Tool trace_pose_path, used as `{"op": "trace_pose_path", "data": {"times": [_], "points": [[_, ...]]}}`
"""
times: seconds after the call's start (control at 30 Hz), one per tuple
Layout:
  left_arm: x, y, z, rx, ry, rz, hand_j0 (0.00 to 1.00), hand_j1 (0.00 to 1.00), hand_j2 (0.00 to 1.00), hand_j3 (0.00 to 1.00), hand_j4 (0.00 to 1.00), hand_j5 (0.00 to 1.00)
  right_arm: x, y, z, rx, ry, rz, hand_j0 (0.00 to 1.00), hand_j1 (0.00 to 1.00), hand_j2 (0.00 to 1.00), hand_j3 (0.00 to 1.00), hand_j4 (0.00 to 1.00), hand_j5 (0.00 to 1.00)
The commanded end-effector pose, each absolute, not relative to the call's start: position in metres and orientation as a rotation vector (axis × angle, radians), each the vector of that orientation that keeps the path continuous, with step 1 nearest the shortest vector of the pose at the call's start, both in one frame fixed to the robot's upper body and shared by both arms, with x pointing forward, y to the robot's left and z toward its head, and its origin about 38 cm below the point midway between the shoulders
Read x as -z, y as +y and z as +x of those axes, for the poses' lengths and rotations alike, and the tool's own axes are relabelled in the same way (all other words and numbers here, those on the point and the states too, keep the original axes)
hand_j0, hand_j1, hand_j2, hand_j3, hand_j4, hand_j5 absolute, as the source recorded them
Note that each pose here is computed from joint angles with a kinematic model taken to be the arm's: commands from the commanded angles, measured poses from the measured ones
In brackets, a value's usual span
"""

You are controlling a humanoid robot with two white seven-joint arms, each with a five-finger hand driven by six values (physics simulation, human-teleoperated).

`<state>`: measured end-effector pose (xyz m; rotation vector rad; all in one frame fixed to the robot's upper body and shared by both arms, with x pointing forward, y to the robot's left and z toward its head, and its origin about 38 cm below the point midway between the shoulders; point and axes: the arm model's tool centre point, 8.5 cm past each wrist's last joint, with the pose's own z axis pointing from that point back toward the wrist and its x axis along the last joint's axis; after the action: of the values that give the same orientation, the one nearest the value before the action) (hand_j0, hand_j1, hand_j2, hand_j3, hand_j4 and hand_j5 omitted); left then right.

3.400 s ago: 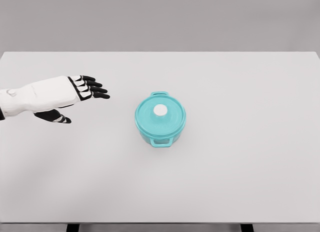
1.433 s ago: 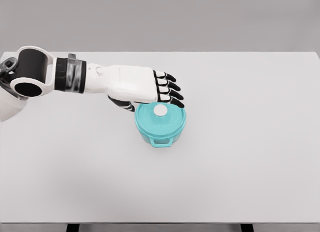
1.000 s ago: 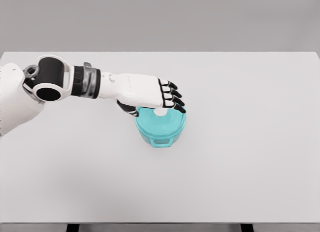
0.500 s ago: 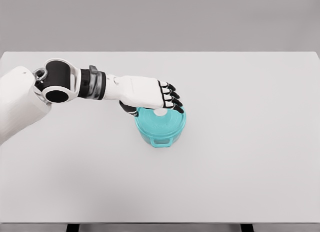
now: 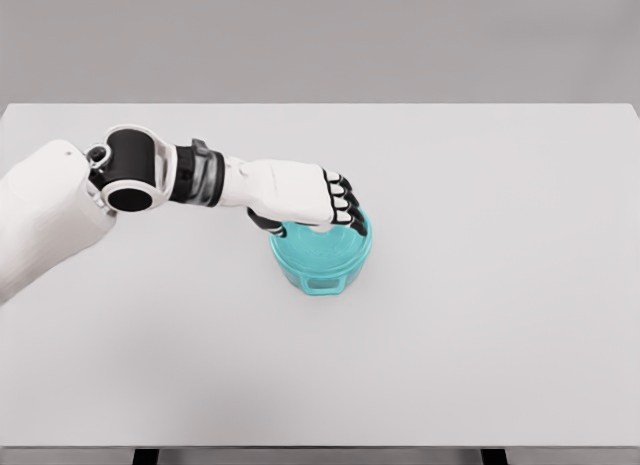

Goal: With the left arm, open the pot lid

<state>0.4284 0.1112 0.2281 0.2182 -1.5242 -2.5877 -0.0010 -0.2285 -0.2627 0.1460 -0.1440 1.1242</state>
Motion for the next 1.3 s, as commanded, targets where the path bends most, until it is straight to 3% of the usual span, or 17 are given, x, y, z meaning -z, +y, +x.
{"op": "trace_pose_path", "data": {"times": [0.0,0.2,0.83,1.0,1.27], "points": [[-0.225,0.11,0.428,2.588,-1.52,0.209,0.89,0.89,0.89,0.89,0.89,0.89,0.263,-0.228,-0.002,-1.124,-0.143,0.147,1.0,1.0,1.0,1.0,1.0,1.0],[-0.226,0.11,0.428,2.589,-1.52,0.213,0.84,0.84,0.84,0.84,0.84,0.84,0.263,-0.229,-0.001,-1.126,-0.143,0.146,1.0,1.0,1.0,1.0,1.0,1.0],[-0.236,0.115,0.429,2.551,-1.559,0.194,0.84,0.84,0.84,0.84,0.84,0.84,0.263,-0.229,-0.001,-1.124,-0.143,0.146,1.0,1.0,1.0,1.0,1.0,1.0],[-0.233,0.114,0.427,2.554,-1.553,0.183,0.74,0.74,0.74,0.74,0.74,0.74,0.263,-0.228,-0.002,-1.124,-0.143,0.147,1.0,1.0,1.0,1.0,1.0,1.0],[-0.231,0.114,0.428,2.556,-1.546,0.18,0.73,0.73,0.73,0.73,0.73,0.73,0.263,-0.229,-0.002,-1.124,-0.142,0.147,1.0,1.0,1.0,1.0,1.0,1.0]]}}
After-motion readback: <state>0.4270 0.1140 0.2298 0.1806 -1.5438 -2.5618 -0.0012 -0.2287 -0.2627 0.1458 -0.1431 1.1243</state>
